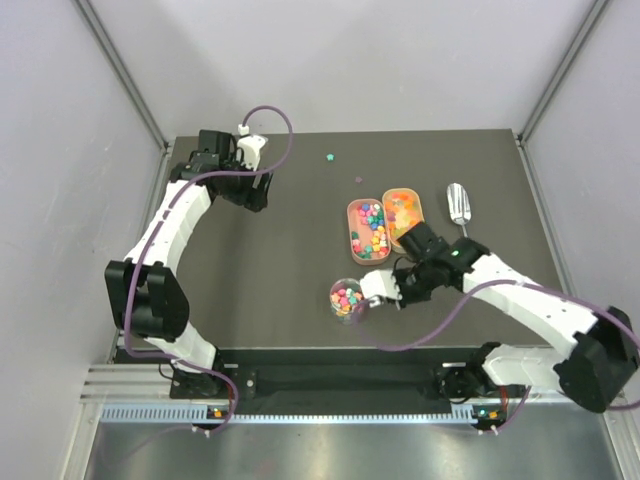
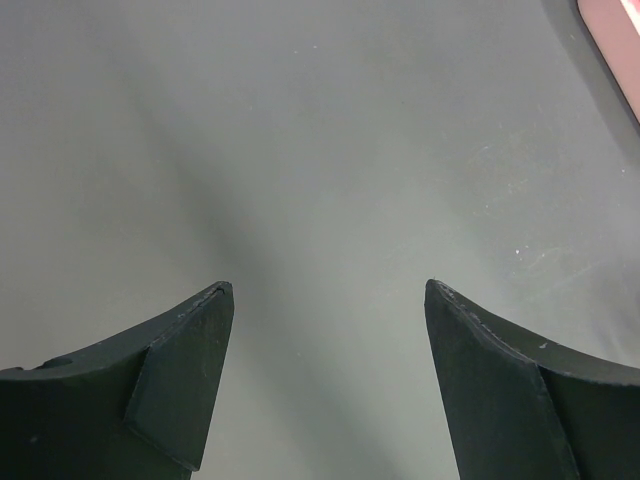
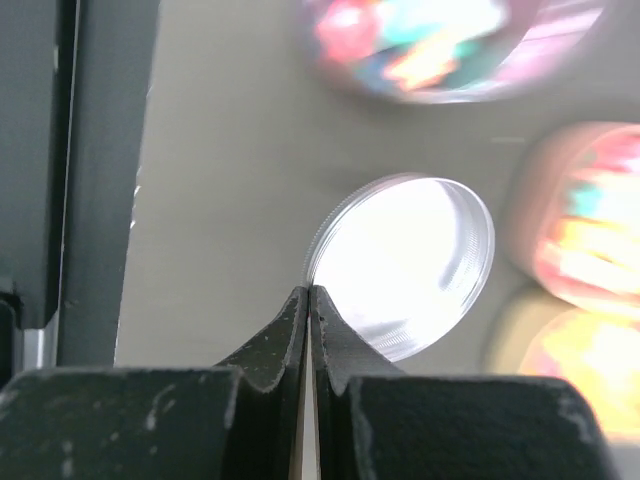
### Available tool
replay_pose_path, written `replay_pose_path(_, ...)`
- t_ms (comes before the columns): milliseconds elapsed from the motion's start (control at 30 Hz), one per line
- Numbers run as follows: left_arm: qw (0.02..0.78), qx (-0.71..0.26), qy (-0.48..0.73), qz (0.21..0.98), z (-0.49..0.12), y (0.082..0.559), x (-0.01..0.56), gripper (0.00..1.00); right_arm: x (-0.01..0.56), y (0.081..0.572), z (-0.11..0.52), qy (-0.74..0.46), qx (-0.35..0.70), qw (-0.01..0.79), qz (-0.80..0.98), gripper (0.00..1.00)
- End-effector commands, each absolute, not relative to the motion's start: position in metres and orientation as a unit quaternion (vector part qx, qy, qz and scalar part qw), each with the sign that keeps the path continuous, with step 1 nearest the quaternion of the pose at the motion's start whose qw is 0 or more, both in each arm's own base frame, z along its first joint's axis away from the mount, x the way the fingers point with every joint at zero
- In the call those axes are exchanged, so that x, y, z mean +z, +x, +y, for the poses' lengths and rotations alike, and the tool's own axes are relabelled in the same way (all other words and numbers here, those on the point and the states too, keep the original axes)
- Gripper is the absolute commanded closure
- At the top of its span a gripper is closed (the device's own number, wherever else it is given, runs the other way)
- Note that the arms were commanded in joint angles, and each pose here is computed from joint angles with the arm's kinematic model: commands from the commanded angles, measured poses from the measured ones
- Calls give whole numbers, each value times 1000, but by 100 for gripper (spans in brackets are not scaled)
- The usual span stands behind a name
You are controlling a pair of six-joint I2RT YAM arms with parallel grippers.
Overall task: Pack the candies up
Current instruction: Adjust the bottle lid at the center of the board.
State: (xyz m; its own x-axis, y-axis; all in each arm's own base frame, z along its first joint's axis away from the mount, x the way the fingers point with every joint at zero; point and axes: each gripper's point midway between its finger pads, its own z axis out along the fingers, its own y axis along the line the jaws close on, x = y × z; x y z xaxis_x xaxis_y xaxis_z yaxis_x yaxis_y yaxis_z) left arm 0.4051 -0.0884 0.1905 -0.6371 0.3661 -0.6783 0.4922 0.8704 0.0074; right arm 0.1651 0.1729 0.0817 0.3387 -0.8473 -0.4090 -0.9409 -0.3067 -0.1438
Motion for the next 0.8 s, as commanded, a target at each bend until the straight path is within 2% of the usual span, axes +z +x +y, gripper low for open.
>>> replay_pose_path(0, 391, -93, 238, 884, -90, 411, 212, 18, 142, 151, 184, -743, 204, 223, 597, 100)
replay_pose_path(33, 390, -94, 239, 884, -91, 411, 212, 18, 157, 150, 187, -731, 226, 229, 602, 100)
replay_pose_path(133, 386, -101, 237, 886, -93, 412, 210, 18, 169, 137, 189, -659, 338, 181, 646, 100)
replay_pose_path(167, 383, -107, 238, 886, -96, 412, 209, 18, 162, 145, 185, -624, 371, 156, 670, 100)
replay_pose_path(200, 382, -112, 236, 886, -97, 414, 208, 18, 172, 126, 186, -577, 444, 113, 676, 100)
replay_pose_path(233, 380, -117, 235, 887, -99, 415, 206, 18, 167, 133, 188, -548, 482, 86, 678, 100)
replay_pose_path(267, 379, -124, 237, 886, -101, 416, 206, 18, 168, 144, 187, -471, 509, 67, 717, 98)
replay_pose_path(300, 378, -125, 236, 887, -102, 416, 205, 18, 173, 151, 192, -439, 537, 73, 717, 98)
replay_pose_path(400, 375, -124, 237, 888, -102, 419, 203, 18, 175, 166, 196, -410, 564, 86, 712, 99)
replay_pose_path(533, 369, -126, 238, 890, -103, 419, 199, 18, 149, 171, 200, -349, 587, 15, 731, 98)
replay_pose_path(733, 360, -126, 238, 893, -102, 418, 191, 18, 122, 189, 180, -288, 587, -9, 757, 96)
replay_pose_path(767, 359, -126, 238, 894, -102, 419, 189, 17, 114, 190, 173, -282, 577, -24, 766, 88)
